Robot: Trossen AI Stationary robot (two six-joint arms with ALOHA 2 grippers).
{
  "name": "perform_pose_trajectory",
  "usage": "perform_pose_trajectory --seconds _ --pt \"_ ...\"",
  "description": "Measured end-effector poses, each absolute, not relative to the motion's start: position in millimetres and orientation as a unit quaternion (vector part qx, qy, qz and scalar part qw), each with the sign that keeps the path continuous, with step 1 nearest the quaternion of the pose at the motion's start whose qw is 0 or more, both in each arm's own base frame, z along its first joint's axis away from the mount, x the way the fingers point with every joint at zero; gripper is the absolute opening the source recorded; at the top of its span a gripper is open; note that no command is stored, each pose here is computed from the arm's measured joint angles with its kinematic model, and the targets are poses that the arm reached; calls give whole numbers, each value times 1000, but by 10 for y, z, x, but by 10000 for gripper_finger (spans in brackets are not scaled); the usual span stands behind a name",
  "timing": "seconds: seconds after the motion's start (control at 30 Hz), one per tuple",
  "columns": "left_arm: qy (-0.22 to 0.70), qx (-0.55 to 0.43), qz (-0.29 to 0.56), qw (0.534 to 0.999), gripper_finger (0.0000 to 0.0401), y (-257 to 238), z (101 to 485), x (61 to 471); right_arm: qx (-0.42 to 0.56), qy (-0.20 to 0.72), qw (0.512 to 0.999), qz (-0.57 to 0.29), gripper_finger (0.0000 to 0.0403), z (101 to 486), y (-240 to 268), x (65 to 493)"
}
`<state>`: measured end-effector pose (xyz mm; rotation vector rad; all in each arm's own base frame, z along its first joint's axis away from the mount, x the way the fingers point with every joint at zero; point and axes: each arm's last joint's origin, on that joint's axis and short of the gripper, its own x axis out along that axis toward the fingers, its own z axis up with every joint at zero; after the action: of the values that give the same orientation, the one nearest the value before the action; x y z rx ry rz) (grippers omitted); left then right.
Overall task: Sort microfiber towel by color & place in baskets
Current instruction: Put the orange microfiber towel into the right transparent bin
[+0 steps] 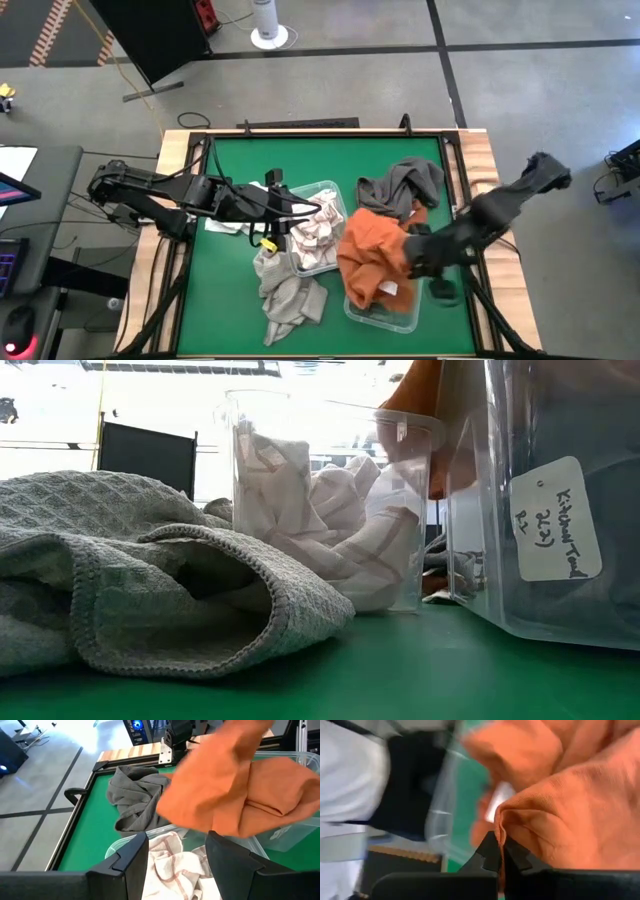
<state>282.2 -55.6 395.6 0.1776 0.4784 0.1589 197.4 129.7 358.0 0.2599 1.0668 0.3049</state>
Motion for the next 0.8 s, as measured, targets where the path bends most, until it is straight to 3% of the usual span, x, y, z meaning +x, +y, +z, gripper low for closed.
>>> perform_pose_trajectory --seconds 0.47,0.63,0.8 --pt "236 98 76 964 187 -557 3959 2823 85 643 759 48 43 2511 1515 2778" --pt "243 101 75 962 187 -556 3946 2816 80 665 740 58 99 2383 1477 2859" --pt "254 104 75 959 187 -553 3926 2805 128 668 730 62 185 2682 1424 2762"
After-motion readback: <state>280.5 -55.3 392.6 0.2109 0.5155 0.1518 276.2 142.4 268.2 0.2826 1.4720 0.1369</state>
